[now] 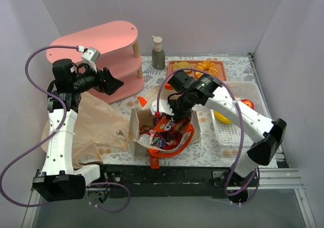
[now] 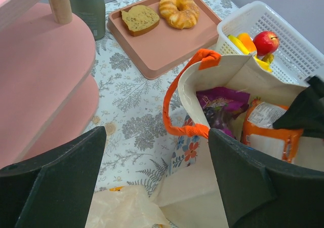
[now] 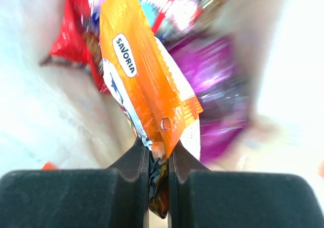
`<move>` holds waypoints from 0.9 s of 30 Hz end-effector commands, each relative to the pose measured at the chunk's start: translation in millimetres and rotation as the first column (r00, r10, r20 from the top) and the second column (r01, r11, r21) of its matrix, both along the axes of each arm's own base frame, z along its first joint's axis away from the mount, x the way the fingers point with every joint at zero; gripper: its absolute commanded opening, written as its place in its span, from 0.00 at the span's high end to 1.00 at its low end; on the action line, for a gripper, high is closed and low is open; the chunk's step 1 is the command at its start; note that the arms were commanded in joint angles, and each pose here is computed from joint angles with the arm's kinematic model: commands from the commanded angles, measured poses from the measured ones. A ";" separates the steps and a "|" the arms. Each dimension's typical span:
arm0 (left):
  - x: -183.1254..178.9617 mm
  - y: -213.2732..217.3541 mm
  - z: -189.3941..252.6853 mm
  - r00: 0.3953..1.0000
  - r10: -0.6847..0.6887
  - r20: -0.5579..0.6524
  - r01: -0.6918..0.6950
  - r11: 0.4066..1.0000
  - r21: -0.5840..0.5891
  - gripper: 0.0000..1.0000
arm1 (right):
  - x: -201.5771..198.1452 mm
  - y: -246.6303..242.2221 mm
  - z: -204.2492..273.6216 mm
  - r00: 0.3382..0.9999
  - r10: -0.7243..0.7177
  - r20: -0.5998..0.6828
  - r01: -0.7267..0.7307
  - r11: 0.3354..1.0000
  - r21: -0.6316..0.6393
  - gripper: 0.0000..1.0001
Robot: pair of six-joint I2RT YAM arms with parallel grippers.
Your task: Untie the knot of the grocery bags and take out the mixed food
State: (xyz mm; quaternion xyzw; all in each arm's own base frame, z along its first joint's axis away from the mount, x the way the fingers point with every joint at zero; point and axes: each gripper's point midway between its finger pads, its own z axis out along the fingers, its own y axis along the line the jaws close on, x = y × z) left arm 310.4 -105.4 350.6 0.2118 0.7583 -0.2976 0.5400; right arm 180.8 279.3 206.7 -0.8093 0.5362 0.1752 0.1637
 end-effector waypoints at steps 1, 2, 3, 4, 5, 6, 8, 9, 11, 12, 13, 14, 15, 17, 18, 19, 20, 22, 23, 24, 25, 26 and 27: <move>-0.2 -4.1 9.2 0.999 -0.034 0.023 0.035 0.999 -0.011 0.18 | -10.9 12.3 68.5 0.994 0.067 0.087 -0.087 0.963 0.254 0.99; 0.4 -4.2 9.0 0.999 -0.036 0.022 0.036 0.999 -0.012 0.18 | -12.0 12.3 69.1 0.994 0.068 0.085 -0.088 0.960 0.267 0.99; 0.8 -4.4 9.5 0.999 -0.038 0.024 0.038 0.999 -0.011 0.18 | -13.9 11.3 70.6 0.994 0.069 0.085 -0.090 0.957 0.276 0.99; 1.0 -4.6 9.7 0.999 -0.042 0.021 0.042 0.999 -0.014 0.18 | -15.6 10.2 75.0 0.994 0.068 0.086 -0.090 0.953 0.290 0.99; 1.6 -5.8 11.3 0.999 -0.049 0.022 0.049 0.999 -0.016 0.18 | -14.6 10.4 80.5 0.994 0.061 0.093 -0.087 0.948 0.305 0.99; 1.4 -6.6 11.9 0.998 -0.056 0.023 0.056 0.998 -0.019 0.18 | -12.0 13.0 87.4 0.993 0.052 0.105 -0.084 0.941 0.329 0.99; -2.7 -10.7 14.6 0.995 -0.090 0.032 0.091 0.996 -0.025 0.18 | 1.1 14.5 108.8 0.995 -0.045 0.085 0.007 0.914 0.405 0.99; -4.2 -12.2 14.1 0.994 -0.104 0.031 0.105 0.994 -0.028 0.17 | 15.9 22.3 132.6 0.990 -0.101 0.102 0.039 0.873 0.487 0.99; -8.5 -16.4 16.8 0.990 -0.138 0.041 0.139 0.990 -0.038 0.18 | 47.2 20.5 161.5 0.959 -0.284 -0.004 0.232 0.774 0.589 0.99; -10.2 -17.8 18.8 0.989 -0.144 0.039 0.146 0.988 -0.054 0.17 | 61.0 19.0 174.8 0.940 -0.340 -0.029 0.281 0.724 0.631 0.99; -10.4 -20.1 24.6 0.986 -0.156 0.063 0.160 0.985 -0.057 0.17 | 88.2 17.2 197.1 0.916 -0.401 -0.022 0.299 0.644 0.704 0.99; -11.3 -21.4 29.1 0.983 -0.165 0.077 0.170 0.984 -0.062 0.16 | 95.6 16.9 205.3 0.889 -0.446 -0.103 0.376 0.583 0.720 0.99; -10.9 -24.3 30.9 0.981 -0.183 0.071 0.188 0.979 -0.079 0.15 | 105.4 16.8 213.8 0.876 -0.468 -0.115 0.389 0.545 0.742 0.99; -9.4 -27.4 42.5 0.974 -0.205 0.097 0.213 0.973 -0.085 0.14 | 122.0 20.0 227.7 0.868 -0.473 -0.149 0.401 0.492 0.773 0.99; -8.5 -29.9 45.6 0.970 -0.220 0.100 0.230 0.969 -0.093 0.13 | 124.2 22.5 230.3 0.863 -0.467 -0.193 0.428 0.473 0.770 0.99; -4.6 -33.1 52.3 0.967 -0.229 0.112 0.240 0.965 -0.102 0.12 | 128.8 26.3 231.8 0.866 -0.449 -0.220 0.437 0.467 0.768 0.99; -2.3 -35.3 55.6 0.965 -0.234 0.118 0.246 0.964 -0.104 0.12 | 131.1 29.5 235.8 0.870 -0.434 -0.233 0.435 0.455 0.777 0.99; 6.8 -41.8 62.6 0.961 -0.247 0.126 0.260 0.960 -0.102 0.10 | 128.7 36.1 233.1 0.874 -0.386 -0.293 0.457 0.454 0.765 0.99; 10.6 -42.6 64.7 0.961 -0.244 0.128 0.257 0.961 -0.101 0.09 | 128.0 38.8 236.2 0.881 -0.368 -0.297 0.448 0.447 0.774 0.99; 14.1 -42.5 68.6 0.961 -0.240 0.136 0.254 0.962 -0.098 0.05 | 126.7 40.7 236.9 0.884 -0.353 -0.306 0.446 0.444 0.777 0.99; 13.6 -56.7 69.4 0.953 -0.270 0.137 0.283 0.954 -0.094 0.04 | 123.2 43.1 236.4 0.882 -0.331 -0.336 0.460 0.442 0.770 0.99; 17.7 -60.1 73.7 0.949 -0.276 0.152 0.291 0.953 -0.083 0.04 | 123.0 44.7 233.4 0.880 -0.323 -0.348 0.466 0.444 0.765 0.99; 20.6 -64.5 73.3 0.947 -0.280 0.155 0.294 0.953 -0.077 0.04 | 122.9 45.9 235.4 0.884 -0.314 -0.348 0.460 0.440 0.771 0.99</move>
